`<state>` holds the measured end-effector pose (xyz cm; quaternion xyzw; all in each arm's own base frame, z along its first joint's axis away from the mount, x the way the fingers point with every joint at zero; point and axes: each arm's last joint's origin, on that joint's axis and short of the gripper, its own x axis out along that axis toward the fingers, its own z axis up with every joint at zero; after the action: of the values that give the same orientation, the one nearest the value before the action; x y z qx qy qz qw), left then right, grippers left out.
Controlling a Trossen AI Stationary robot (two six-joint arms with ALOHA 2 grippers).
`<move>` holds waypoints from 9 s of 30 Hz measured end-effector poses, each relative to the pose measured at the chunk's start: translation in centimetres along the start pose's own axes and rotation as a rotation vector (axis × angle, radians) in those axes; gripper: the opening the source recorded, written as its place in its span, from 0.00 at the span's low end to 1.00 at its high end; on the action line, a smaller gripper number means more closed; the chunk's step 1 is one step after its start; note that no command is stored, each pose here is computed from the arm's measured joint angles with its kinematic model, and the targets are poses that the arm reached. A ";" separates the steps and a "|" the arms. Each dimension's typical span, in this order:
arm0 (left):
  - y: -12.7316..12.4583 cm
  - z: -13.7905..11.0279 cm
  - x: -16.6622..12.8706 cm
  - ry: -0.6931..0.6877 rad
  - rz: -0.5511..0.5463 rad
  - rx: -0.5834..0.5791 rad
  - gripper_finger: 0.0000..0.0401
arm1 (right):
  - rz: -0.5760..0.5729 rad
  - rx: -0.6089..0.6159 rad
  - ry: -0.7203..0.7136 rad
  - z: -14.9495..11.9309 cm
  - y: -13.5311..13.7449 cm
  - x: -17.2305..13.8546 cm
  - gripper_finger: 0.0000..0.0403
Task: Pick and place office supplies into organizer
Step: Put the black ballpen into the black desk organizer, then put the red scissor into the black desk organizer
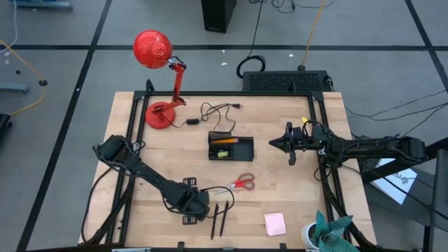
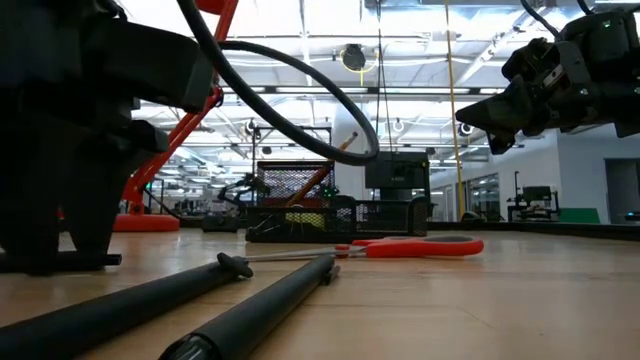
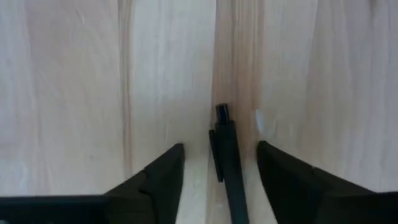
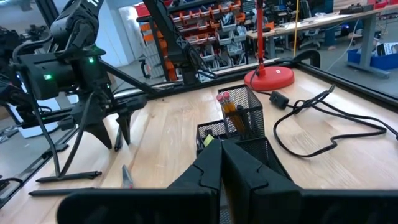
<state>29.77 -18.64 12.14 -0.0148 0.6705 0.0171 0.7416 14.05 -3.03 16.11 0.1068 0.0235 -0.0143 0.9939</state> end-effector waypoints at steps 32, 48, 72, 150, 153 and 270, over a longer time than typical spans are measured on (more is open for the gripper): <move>5.0 2.3 -11.6 -0.595 0.363 0.216 0.06 | 0.013 0.022 0.002 0.0 0.2 0.0 0.01; 15.5 1.4 -13.5 -1.241 0.090 0.281 0.04 | 0.020 0.013 -0.001 0.0 0.3 0.1 0.01; 24.4 3.8 -8.8 -1.312 0.054 0.265 0.05 | 0.017 0.000 -0.003 0.0 0.3 0.0 0.01; -0.3 1.0 -8.6 -0.648 0.099 0.182 0.24 | 0.065 0.017 0.030 -0.4 1.0 0.2 0.01; -0.3 1.0 -7.5 -0.612 0.165 0.202 0.24 | 0.084 -0.004 0.046 -0.5 1.2 0.2 0.01; 3.2 2.9 -6.8 -0.526 0.133 0.145 0.24 | 0.148 -0.321 1.003 -5.8 11.5 15.0 0.39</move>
<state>31.84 -15.36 19.24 0.0873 0.4540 0.0207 0.8865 29.16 9.06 12.09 -0.0515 0.4901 0.1126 0.8628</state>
